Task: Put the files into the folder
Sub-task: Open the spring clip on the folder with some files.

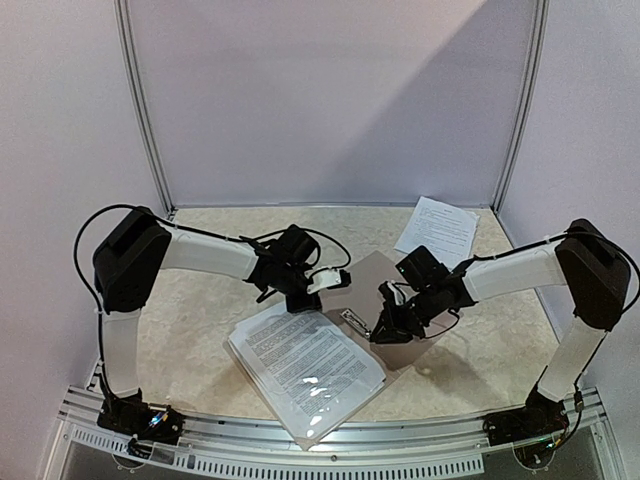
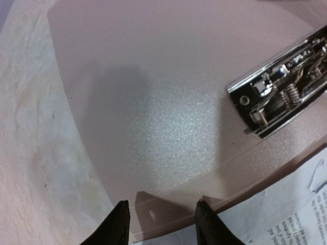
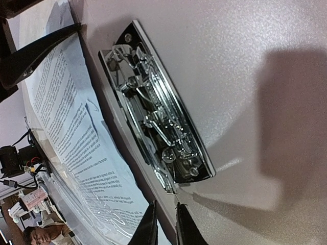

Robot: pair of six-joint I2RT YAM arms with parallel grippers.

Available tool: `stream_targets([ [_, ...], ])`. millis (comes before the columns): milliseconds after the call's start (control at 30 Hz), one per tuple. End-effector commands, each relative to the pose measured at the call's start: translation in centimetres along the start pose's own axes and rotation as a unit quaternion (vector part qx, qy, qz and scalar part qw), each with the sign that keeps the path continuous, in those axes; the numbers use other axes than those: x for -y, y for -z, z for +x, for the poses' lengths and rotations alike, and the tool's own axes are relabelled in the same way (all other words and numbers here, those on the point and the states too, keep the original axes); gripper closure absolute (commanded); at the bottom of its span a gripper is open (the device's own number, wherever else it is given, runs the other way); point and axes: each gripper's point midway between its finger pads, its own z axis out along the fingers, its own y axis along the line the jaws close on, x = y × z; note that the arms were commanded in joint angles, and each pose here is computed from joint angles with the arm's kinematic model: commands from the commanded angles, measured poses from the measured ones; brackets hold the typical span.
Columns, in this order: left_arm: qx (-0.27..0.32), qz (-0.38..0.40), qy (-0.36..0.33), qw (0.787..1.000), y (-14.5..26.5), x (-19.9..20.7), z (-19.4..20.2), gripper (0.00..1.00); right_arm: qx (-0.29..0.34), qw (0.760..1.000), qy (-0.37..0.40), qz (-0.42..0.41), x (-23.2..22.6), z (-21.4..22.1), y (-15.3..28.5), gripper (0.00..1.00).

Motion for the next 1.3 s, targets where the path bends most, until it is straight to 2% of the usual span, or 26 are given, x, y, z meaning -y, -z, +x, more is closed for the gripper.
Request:
stream_targets([
  [0,-0.015,0.019,-0.001,1.000,-0.7,1.9,1.3,0.55,-0.003,1.000,-0.010,-0.007,0.7,0.0,-0.7,0.88],
  [733,-0.036,0.028,-0.006,0.999,-1.4,2.7,2.6,0.53,-0.005,0.999,-0.030,-0.025,1.6,-0.3,-1.7,0.90],
  [1067,-0.057,0.029,-0.022,0.998,-1.3,3.2,3.9,0.53,-0.011,0.998,-0.053,0.042,5.3,1.0,-2.4,0.92],
  [1267,-0.072,0.004,-0.030,0.997,-1.4,3.3,4.3,0.53,-0.009,0.995,-0.058,0.085,7.0,1.0,-2.5,0.95],
])
